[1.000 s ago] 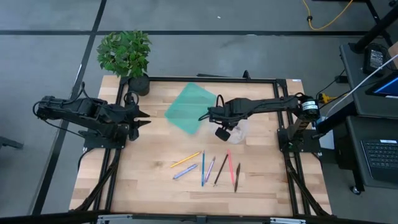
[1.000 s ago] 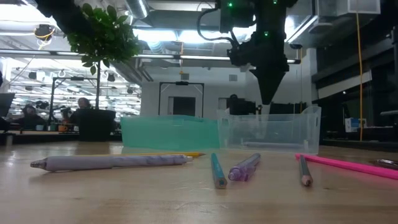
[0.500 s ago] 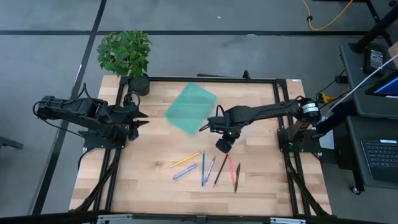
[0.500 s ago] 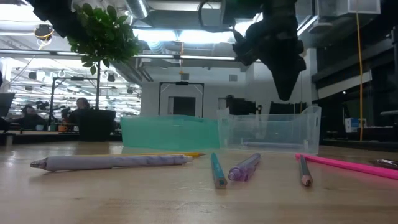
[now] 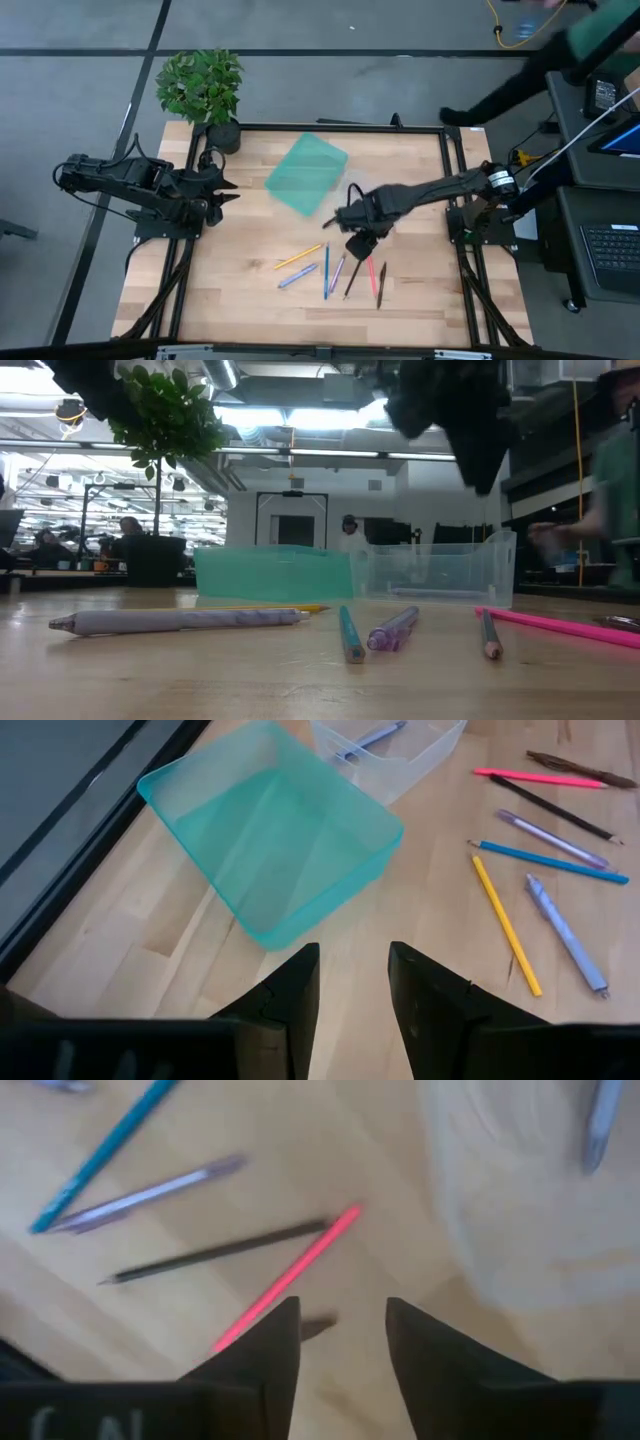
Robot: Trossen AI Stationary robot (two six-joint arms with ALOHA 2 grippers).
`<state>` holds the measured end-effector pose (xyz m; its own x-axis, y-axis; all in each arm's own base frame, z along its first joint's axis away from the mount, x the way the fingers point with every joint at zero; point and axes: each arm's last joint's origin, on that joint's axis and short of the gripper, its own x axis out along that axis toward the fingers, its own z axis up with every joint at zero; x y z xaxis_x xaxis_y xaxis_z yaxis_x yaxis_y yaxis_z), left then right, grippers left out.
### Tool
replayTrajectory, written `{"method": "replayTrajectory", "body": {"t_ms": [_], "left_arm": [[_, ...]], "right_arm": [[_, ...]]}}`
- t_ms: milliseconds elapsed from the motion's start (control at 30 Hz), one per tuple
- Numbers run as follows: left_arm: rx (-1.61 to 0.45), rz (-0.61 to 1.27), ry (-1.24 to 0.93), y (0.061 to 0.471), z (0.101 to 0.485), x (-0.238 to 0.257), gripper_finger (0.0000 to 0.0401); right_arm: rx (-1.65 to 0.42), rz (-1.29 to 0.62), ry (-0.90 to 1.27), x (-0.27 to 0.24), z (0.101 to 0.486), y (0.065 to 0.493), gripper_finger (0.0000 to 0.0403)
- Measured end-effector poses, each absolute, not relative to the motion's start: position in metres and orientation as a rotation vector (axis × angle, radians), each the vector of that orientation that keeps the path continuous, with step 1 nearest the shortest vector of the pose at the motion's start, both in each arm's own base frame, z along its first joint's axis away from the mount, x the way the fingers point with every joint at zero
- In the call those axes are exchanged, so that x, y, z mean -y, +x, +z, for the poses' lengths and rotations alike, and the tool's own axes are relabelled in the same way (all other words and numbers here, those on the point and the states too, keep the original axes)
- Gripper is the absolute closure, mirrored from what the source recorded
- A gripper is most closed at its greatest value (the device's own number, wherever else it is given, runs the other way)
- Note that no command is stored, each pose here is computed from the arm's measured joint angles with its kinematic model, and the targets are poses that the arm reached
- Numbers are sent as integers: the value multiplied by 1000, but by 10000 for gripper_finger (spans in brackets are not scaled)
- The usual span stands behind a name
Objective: Sort pens & pencils
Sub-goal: Put the brown pen into the transparent bin
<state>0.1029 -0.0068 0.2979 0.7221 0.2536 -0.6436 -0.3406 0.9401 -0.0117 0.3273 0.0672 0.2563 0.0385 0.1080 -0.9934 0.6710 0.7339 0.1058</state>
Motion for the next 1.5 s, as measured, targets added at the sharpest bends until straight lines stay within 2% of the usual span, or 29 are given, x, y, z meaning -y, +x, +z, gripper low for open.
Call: {"method": "replayTrajectory", "body": {"t_ms": [133,300,500,700,1067,1500], "left_arm": [[-699,342,-157,102,297,7,286],[-721,347,-151,100,295,6,286],[-725,348,-148,100,295,6,286],[-729,406,-106,98,294,4,286],[-748,540,-16,93,292,0,286],[-753,534,7,93,292,0,286]], "right_arm": [[-1432,-566,774,-109,264,321,259],[-1350,-693,913,-159,254,303,260],[-1259,-814,1102,-186,239,291,252],[-1209,-874,1217,-190,221,289,245],[-1205,-1033,1272,-183,194,277,245],[-1197,-1062,1286,-177,169,269,245]]}}
